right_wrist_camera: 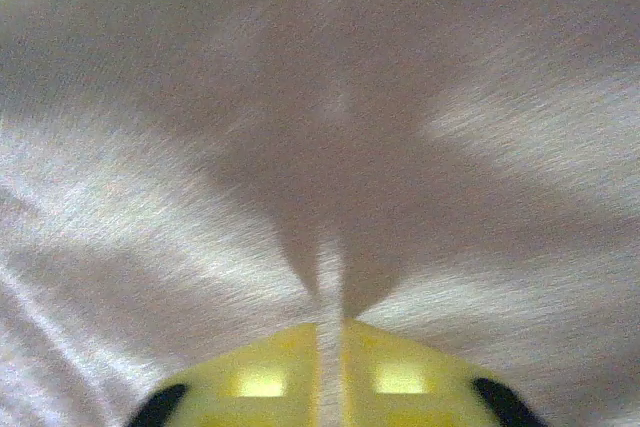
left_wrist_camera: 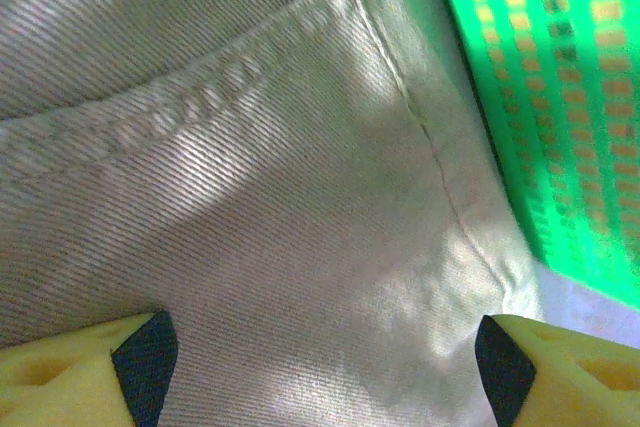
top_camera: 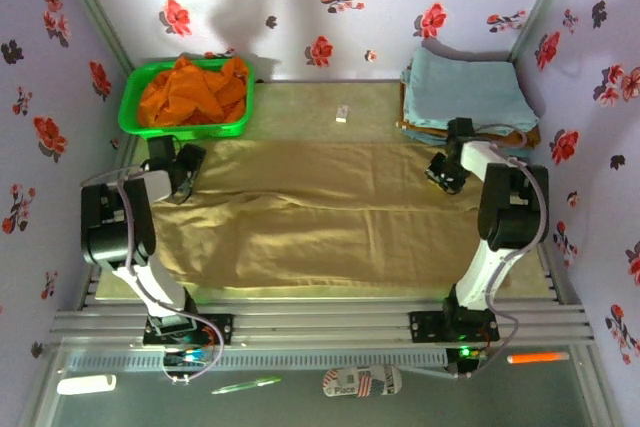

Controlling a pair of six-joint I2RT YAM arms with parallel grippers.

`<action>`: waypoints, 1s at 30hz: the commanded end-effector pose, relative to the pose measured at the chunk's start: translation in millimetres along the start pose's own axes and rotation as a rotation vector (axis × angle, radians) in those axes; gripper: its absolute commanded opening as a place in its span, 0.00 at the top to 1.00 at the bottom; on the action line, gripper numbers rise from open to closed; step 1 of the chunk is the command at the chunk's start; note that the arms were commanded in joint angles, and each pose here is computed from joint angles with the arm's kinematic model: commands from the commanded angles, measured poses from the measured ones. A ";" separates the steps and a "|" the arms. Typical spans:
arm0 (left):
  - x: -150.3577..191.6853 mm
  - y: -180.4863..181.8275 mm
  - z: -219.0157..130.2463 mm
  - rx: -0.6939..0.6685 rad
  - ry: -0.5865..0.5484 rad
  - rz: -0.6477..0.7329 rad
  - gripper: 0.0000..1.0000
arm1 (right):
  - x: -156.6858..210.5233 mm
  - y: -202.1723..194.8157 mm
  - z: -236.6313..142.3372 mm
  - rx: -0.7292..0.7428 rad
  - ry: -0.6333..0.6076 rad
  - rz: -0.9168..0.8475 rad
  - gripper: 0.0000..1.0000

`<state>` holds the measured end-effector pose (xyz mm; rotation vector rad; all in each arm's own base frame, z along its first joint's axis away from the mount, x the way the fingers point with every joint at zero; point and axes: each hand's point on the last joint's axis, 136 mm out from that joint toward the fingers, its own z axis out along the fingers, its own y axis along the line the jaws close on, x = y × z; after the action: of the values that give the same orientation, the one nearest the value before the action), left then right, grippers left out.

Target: Fold and stack the trousers

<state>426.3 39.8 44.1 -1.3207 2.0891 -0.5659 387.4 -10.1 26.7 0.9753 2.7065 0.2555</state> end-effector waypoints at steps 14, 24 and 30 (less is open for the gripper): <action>-15.6 51.1 -9.9 -0.064 0.094 -0.079 0.09 | -17.2 -8.7 -4.0 -0.093 0.000 0.105 0.85; 19.3 17.9 -45.7 -0.007 0.144 0.043 0.01 | -20.8 -55.2 24.4 0.037 0.034 0.201 0.97; 32.1 13.2 -61.8 -0.005 0.162 0.102 0.00 | -40.8 -70.4 14.5 0.075 -0.005 0.224 0.97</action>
<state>381.5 21.6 78.6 -1.2169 2.2119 -0.6660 396.4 -68.4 18.0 1.2223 2.5729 0.3457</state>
